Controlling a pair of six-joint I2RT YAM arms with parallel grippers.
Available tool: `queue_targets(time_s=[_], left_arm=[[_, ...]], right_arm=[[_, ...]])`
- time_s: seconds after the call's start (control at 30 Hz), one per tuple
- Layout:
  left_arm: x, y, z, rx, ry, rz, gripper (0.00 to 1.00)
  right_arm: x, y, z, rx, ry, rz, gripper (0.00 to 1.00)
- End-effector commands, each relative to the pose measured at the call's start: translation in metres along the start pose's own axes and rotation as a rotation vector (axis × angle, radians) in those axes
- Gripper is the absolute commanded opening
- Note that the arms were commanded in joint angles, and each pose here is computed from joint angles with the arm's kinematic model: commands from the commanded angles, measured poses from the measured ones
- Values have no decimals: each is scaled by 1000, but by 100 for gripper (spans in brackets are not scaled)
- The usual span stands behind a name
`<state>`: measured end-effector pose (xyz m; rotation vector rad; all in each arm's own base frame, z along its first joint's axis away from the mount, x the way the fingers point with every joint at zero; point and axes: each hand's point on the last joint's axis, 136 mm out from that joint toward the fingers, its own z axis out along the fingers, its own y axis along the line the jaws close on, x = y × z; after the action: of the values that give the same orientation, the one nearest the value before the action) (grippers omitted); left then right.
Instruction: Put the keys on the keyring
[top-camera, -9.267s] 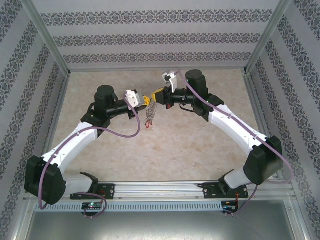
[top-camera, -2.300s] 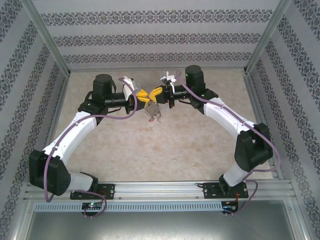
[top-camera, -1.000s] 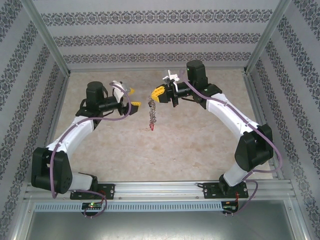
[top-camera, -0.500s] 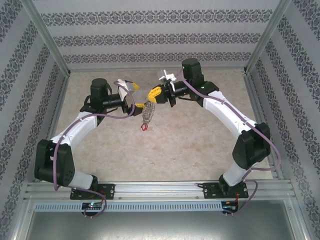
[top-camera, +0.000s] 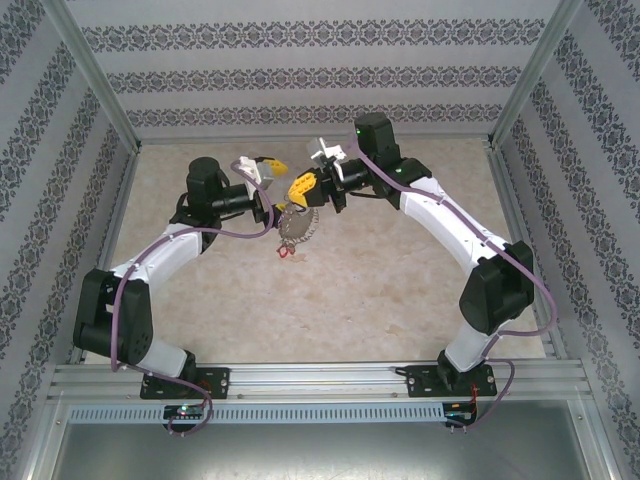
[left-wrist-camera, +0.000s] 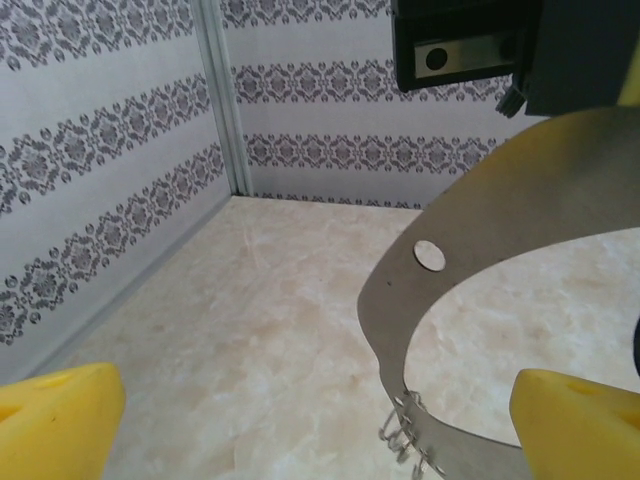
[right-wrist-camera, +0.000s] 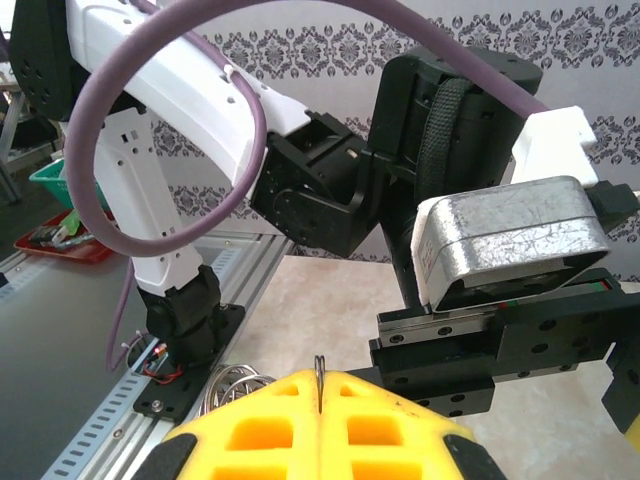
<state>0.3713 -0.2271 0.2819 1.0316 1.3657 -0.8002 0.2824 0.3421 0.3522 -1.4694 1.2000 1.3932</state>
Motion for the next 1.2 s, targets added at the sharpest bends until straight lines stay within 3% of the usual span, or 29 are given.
queue_targets(time_s=[0.0,0.23,0.4,0.53,0.6,0.67,0.7,0.8,0.97,1.07,1.17], left_arm=[[-17,-5,1,22,-89,59,99],[-6,3,-3,-59,-38,116,100],[16,13,-16,-117,118,101,100],[23,32,-42,-219,169,29,100],[30,55,-55,-350,217,-99,100],[46,102,-84,-681,299,-361,100],[47,109,-92,-735,326,-401,99],[37,88,-78,-536,380,-311,100],[19,26,-50,-114,285,-148,100],[13,1,-46,51,225,-80,100],[17,-21,-42,173,236,-44,100]], right_arm=[[-19,13,2,-67,-34,-81,0],[-4,5,-5,-11,1,-58,0],[29,-8,-15,88,138,-86,0],[52,-8,-21,101,248,-120,0],[60,-7,-23,97,295,-139,0],[70,-6,-24,92,353,-169,0],[74,-5,-24,86,382,-196,0],[94,-1,-25,61,501,-287,0],[122,2,-27,31,722,-459,0],[121,3,-28,43,756,-518,0],[115,7,-26,43,753,-564,0]])
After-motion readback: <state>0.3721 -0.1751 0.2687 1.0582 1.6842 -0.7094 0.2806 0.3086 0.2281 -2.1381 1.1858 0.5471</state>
